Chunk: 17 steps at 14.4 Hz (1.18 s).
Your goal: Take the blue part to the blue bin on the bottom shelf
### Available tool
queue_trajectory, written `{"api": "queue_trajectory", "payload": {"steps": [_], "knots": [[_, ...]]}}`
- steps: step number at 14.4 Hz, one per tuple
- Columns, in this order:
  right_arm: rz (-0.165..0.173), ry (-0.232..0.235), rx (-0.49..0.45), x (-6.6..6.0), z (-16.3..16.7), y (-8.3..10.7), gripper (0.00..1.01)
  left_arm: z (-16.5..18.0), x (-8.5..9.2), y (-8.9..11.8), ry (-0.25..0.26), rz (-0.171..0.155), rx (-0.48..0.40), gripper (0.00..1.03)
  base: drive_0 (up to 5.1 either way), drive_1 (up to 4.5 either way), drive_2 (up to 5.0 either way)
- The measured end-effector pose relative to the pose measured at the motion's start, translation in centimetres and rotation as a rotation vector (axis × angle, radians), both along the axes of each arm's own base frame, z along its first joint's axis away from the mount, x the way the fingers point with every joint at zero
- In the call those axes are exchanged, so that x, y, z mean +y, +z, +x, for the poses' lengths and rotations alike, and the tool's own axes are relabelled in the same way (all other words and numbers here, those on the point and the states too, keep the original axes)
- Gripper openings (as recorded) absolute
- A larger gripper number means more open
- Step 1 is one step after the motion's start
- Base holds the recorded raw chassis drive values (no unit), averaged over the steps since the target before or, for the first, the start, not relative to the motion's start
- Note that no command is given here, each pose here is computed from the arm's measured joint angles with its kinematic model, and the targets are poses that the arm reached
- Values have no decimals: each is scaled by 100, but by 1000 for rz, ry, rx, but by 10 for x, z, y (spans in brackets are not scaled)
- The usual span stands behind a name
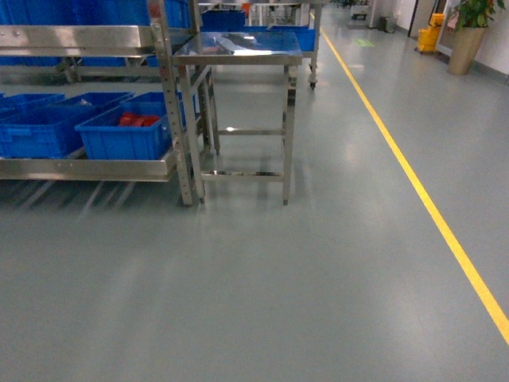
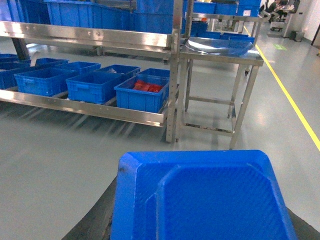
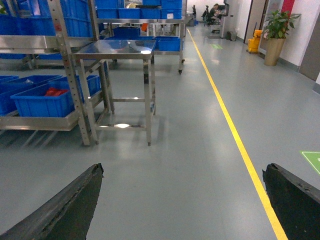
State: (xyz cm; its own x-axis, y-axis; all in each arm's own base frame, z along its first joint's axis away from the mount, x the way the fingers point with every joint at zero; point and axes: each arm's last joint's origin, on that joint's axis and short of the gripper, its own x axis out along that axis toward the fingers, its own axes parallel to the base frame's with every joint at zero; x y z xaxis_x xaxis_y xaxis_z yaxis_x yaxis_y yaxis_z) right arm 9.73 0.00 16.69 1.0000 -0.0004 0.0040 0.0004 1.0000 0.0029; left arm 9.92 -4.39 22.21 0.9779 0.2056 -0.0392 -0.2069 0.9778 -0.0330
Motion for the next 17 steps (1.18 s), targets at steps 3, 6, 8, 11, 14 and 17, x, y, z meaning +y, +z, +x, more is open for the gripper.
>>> {"api": "queue_trajectory", "payload": {"steps": [3, 6, 8, 11, 14, 17], "knots": [[0, 0, 3, 0, 0, 0, 98, 0, 0, 0, 0, 0, 1, 43, -9, 412, -430], [0, 0, 3, 0, 0, 0, 98, 0, 0, 0, 0, 0, 1, 43, -6, 416, -427], [0, 0, 3, 0, 0, 0, 98, 0, 0, 0, 0, -1, -2, 43, -6, 416, -427], [0, 0, 3, 0, 0, 0, 98, 0, 0, 0, 0, 1, 2, 43, 0, 420, -420], [0, 0, 4, 0, 0, 0, 98, 0, 0, 0, 0, 1, 2, 43, 3, 423, -417], [0, 0, 3, 0, 0, 0, 98, 0, 0, 0, 0, 2, 3, 43, 3, 423, -417]]}}
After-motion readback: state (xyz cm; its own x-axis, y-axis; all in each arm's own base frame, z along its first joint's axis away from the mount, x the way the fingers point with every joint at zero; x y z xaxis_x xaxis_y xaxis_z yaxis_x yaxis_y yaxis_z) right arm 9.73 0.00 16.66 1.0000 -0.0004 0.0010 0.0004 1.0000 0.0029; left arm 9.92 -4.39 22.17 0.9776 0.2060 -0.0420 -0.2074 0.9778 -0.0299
